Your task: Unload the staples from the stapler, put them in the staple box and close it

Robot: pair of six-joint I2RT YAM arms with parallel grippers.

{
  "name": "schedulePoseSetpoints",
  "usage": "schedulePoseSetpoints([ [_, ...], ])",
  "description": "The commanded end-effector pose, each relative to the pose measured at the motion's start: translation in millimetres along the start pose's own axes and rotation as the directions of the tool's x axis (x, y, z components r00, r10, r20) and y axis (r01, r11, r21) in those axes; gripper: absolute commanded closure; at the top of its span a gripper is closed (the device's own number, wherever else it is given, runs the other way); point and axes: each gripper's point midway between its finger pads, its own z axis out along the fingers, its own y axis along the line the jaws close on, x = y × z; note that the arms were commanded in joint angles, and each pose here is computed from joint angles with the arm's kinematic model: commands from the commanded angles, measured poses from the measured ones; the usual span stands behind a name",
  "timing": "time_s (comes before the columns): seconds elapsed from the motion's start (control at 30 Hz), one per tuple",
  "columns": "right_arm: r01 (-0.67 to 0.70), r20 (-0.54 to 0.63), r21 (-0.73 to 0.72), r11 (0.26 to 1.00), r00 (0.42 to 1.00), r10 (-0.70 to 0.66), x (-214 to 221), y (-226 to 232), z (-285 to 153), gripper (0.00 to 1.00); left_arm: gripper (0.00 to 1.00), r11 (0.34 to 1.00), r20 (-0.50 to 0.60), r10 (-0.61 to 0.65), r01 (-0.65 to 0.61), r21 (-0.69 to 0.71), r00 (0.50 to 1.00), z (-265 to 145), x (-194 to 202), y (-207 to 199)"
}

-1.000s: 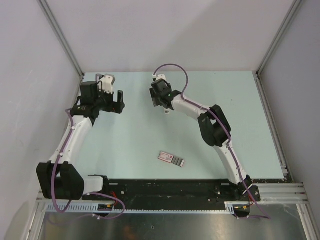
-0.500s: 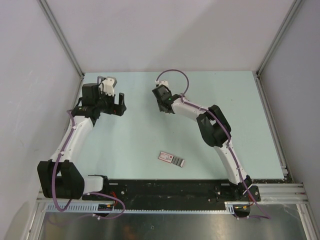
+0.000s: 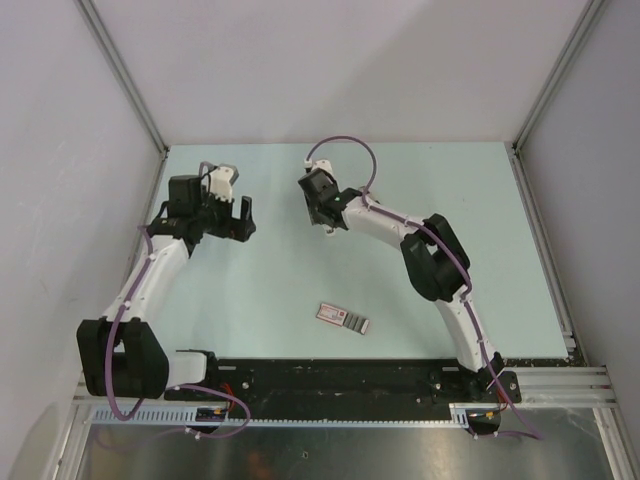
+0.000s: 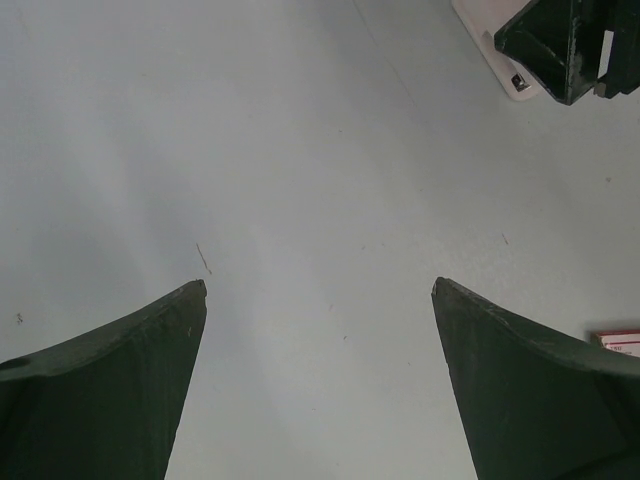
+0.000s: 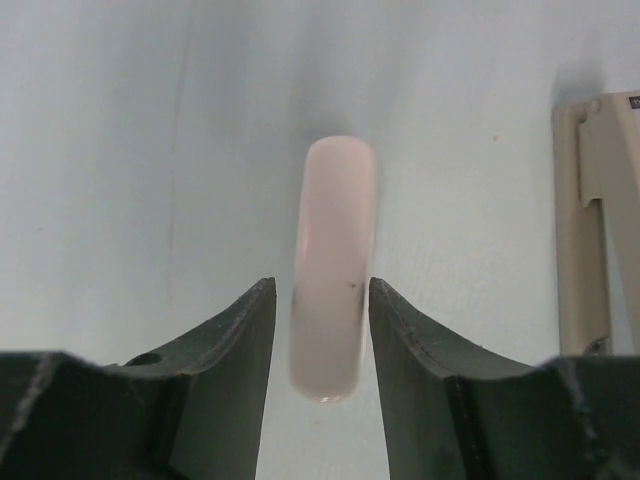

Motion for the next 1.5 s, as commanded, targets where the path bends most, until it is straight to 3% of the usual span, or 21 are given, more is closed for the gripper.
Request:
schedulePoseSetpoints([
  [0.0,-0.031,0.044,-0.042,0.999,0.998,0.033,-25,10,-32,0.52,0.01,0.998,0.041,0.051,-0.052,0.026,0.998,-8,-7,-6],
  [1.03,0.014,-0.078,0.039,0.999,0.997,-0.011,9,-3,-16,0.53,0.01,0.995,0.084,0.101,-0.102,0.016,0.991,-23,-9,-10],
  [1.27,-0.005,-0.069,-0.002,1.000,0.998,0.005,1,4,-20,0.65,0.00,0.994,0.073,0.104,-0.106,0.025,0.992,-22,-3,-12],
  [1.47,-0.066,-0.086,-0.071,0.995,0.995,0.060,-7,15,-25,0.97,0.01,0.993,0.052,0.103,-0.106,0.050,0.993,-17,6,-16],
])
